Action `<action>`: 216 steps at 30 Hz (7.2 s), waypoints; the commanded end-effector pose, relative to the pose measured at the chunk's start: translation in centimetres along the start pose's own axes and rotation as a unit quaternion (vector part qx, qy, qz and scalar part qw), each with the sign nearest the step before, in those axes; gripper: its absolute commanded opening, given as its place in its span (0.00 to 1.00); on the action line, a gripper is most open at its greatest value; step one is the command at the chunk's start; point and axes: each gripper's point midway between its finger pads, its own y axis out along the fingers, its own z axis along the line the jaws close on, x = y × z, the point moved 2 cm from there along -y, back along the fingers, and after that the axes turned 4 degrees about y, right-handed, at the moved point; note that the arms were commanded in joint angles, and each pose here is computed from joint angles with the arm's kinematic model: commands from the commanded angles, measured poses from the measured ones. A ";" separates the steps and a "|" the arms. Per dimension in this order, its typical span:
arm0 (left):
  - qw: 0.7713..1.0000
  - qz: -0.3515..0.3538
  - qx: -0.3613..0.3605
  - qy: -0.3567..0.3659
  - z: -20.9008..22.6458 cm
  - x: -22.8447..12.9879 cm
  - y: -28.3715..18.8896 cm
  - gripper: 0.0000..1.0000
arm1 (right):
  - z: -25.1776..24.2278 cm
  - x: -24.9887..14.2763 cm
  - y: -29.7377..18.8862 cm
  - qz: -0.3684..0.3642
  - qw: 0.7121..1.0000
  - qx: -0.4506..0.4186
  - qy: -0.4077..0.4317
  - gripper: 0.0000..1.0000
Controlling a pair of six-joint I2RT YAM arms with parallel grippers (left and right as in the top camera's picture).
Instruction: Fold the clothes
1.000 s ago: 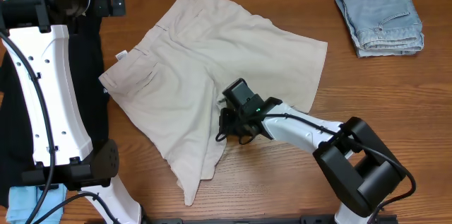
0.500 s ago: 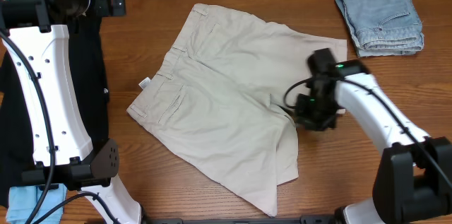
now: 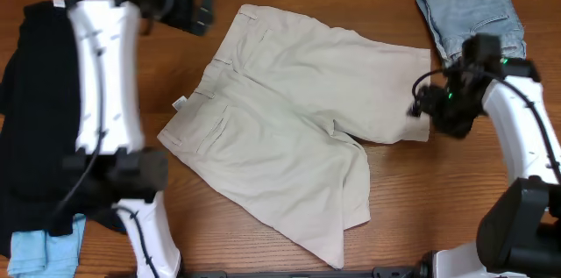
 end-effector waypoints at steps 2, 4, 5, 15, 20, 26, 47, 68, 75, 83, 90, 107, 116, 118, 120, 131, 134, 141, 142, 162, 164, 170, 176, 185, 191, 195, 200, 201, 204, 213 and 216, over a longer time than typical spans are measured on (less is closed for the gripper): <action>0.986 0.065 -0.088 0.127 -4.0 -0.9 8.9 0.99 | 3.5 0.7 -2.4 -0.020 0.995 0.071 -0.064 0.79; 0.980 0.093 -0.106 0.143 -5.1 -1.8 11.9 0.98 | 3.6 0.7 -2.3 -0.020 0.995 0.070 -0.065 0.79; 0.977 0.104 -0.114 0.148 -5.7 -2.1 13.3 0.95 | 3.5 0.7 -2.3 -0.020 0.995 0.067 -0.065 0.79; 0.960 0.208 -0.136 0.128 -7.6 -6.8 21.8 0.93 | 2.7 1.2 -2.2 -0.033 0.996 0.041 -0.067 0.81; 0.958 0.255 -0.098 0.087 -6.6 -8.6 23.3 0.92 | 2.7 1.4 -2.1 -0.037 0.996 0.039 -0.068 0.81; 0.954 0.294 -0.051 0.034 -5.3 -10.3 24.6 0.94 | 2.7 1.5 -1.8 -0.035 0.996 0.039 -0.067 0.81; 0.891 0.375 0.031 -0.255 6.1 -18.5 21.5 1.00 | 2.1 1.3 2.4 -0.010 0.997 0.052 -0.059 0.86; 0.982 0.051 -0.023 -0.182 1.0 -1.6 1.9 1.00 | 8.4 -12.3 10.3 0.139 0.958 0.083 -0.238 0.84; 0.988 -0.070 0.005 -0.137 -1.8 1.2 -7.9 1.00 | 8.5 -14.0 13.4 0.105 0.951 0.047 -0.287 0.75; 0.987 -0.105 0.014 -0.117 -3.0 1.3 -11.4 1.00 | 8.9 -14.3 14.3 0.086 0.949 0.041 -0.300 0.04; 0.990 -0.088 0.011 -0.108 -3.2 0.6 -11.3 1.00 | 7.1 -10.4 12.6 0.029 0.966 -0.027 -0.254 0.04; 0.994 -0.079 0.034 -0.068 -2.7 0.2 -11.3 1.00 | 6.4 1.5 5.3 -0.180 0.944 -0.145 -0.235 0.69; 0.970 -0.103 0.121 -0.183 -1.6 -1.3 -15.7 1.00 | 9.7 -0.8 -5.3 -0.223 0.962 -0.029 -0.151 1.00; 0.964 -0.125 0.130 -0.194 -2.2 -1.8 -17.9 1.00 | 10.0 -3.0 -8.1 -0.220 0.968 0.017 -0.117 1.00; 0.961 -0.135 0.131 -0.205 -2.9 -2.6 -19.5 1.00 | 9.4 -5.2 -9.9 -0.213 0.972 0.044 -0.084 1.00; 0.890 0.001 0.211 -0.404 -4.5 -15.8 -17.8 1.00 | 5.0 -14.0 -9.6 -0.123 0.992 0.028 0.018 1.00; 0.853 0.033 0.216 -0.473 -5.5 -19.4 -15.5 1.00 | 6.0 -15.6 -7.9 -0.074 0.994 0.054 0.058 1.00; 0.757 0.062 0.244 -0.603 -5.9 -26.6 -7.5 0.88 | 5.4 -15.2 -4.4 -0.077 0.995 0.035 0.051 1.00; 0.738 0.068 0.260 -0.619 -5.6 -28.1 -5.2 0.83 | 4.8 -15.3 -3.5 -0.074 0.996 0.024 0.050 1.00; 0.610 0.036 0.292 -0.736 -4.7 -36.8 7.9 0.75 | 4.2 -15.9 3.1 -0.012 0.999 -0.025 0.026 0.89; 0.605 0.034 0.296 -0.739 -4.4 -37.3 8.2 0.73 | 4.5 -16.2 3.6 -0.005 0.999 -0.030 0.016 0.89; 0.601 0.043 0.305 -0.737 -3.1 -38.3 8.9 0.70 | 5.0 -16.9 4.6 0.005 0.999 -0.046 0.000 0.89; 0.644 0.069 0.303 -0.699 -2.2 -38.7 10.7 0.29 | 4.7 -17.1 4.9 0.007 0.998 -0.061 0.023 0.89; 0.642 0.105 0.284 -0.704 -3.2 -39.5 12.1 0.04 | 2.8 -19.6 6.7 0.044 0.992 -0.088 0.079 0.86; 0.643 0.110 0.257 -0.713 -3.8 -39.0 12.5 0.04 | 1.9 -21.5 8.9 0.072 0.991 -0.085 0.075 0.85; 0.645 0.109 0.244 -0.716 -4.0 -38.7 12.7 0.04 | 1.5 -21.7 9.1 0.074 0.991 -0.090 0.069 0.85; 0.653 0.112 0.243 -0.709 -4.0 -38.7 12.7 0.04 | 1.5 -21.7 9.7 0.072 0.992 -0.081 0.063 0.83; 0.655 0.113 0.243 -0.706 -4.0 -38.7 12.7 0.04 | 1.5 -21.7 9.8 0.071 0.992 -0.080 0.062 0.83; 0.659 0.115 0.237 -0.705 -4.2 -38.7 12.8 0.04 | 1.1 -21.7 10.5 0.066 0.993 -0.078 0.064 0.79; 0.701 0.132 0.216 -0.667 -4.5 -38.5 12.9 0.04 | -0.8 -23.1 11.5 0.079 0.983 -0.101 0.129 0.58; 0.706 0.134 0.215 -0.661 -4.6 -38.5 12.9 0.04 | -0.4 -23.3 12.2 0.080 0.984 -0.084 0.136 0.56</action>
